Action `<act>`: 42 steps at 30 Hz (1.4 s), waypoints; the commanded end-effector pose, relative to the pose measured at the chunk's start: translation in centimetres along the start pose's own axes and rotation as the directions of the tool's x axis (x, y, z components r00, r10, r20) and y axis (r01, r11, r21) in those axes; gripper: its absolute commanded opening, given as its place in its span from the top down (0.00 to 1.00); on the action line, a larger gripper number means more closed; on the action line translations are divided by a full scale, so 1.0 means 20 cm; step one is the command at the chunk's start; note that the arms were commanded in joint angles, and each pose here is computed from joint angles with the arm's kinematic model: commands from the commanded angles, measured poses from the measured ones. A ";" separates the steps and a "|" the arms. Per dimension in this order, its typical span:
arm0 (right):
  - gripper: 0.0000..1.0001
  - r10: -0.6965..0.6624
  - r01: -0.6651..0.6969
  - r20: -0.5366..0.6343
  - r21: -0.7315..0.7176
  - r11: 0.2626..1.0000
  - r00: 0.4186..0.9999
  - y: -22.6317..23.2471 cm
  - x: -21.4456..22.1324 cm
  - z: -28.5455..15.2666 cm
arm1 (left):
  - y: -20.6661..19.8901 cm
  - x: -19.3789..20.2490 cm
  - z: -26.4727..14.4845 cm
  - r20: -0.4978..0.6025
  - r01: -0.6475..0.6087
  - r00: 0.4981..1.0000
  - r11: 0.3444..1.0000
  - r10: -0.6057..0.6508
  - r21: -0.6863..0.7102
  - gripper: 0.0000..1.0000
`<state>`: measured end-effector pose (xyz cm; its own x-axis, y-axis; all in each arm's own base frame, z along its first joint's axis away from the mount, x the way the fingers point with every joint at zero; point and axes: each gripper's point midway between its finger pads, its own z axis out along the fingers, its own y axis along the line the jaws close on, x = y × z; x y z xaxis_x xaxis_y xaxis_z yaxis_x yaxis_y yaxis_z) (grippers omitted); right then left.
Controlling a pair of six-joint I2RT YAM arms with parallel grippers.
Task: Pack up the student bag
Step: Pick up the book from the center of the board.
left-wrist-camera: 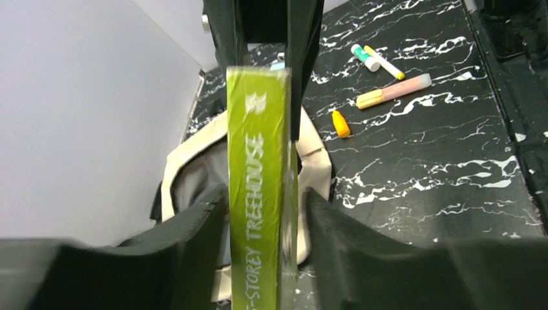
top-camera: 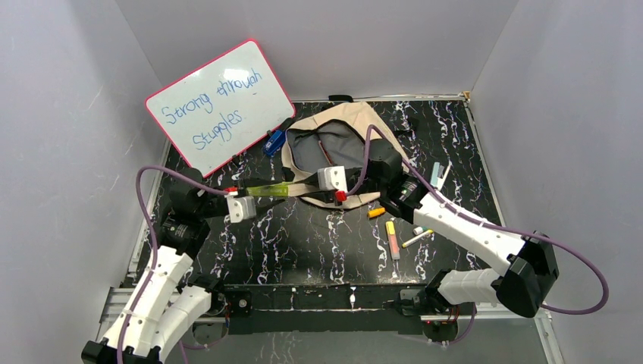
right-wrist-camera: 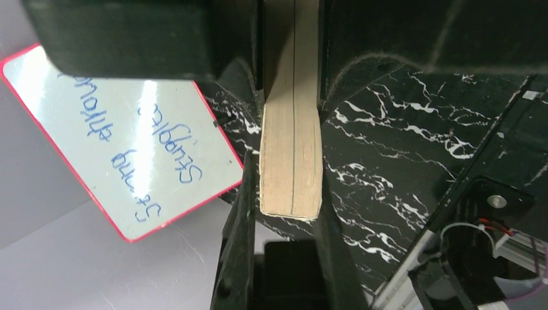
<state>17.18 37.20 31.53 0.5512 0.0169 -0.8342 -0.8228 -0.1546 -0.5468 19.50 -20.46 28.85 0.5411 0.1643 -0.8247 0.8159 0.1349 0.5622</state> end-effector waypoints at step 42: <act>1.00 -0.449 0.369 0.430 0.258 0.893 0.783 0.15 -1.10 -0.64 | 0.06 -0.67 -0.11 0.350 -0.203 0.907 0.971 0.234 -0.123 0.25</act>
<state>5.78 25.39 44.56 0.6648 0.4271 -0.6129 -0.6727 -0.0146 -0.7398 13.95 -20.18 39.57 0.7289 -0.1287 -0.6724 0.6800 0.2491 0.6896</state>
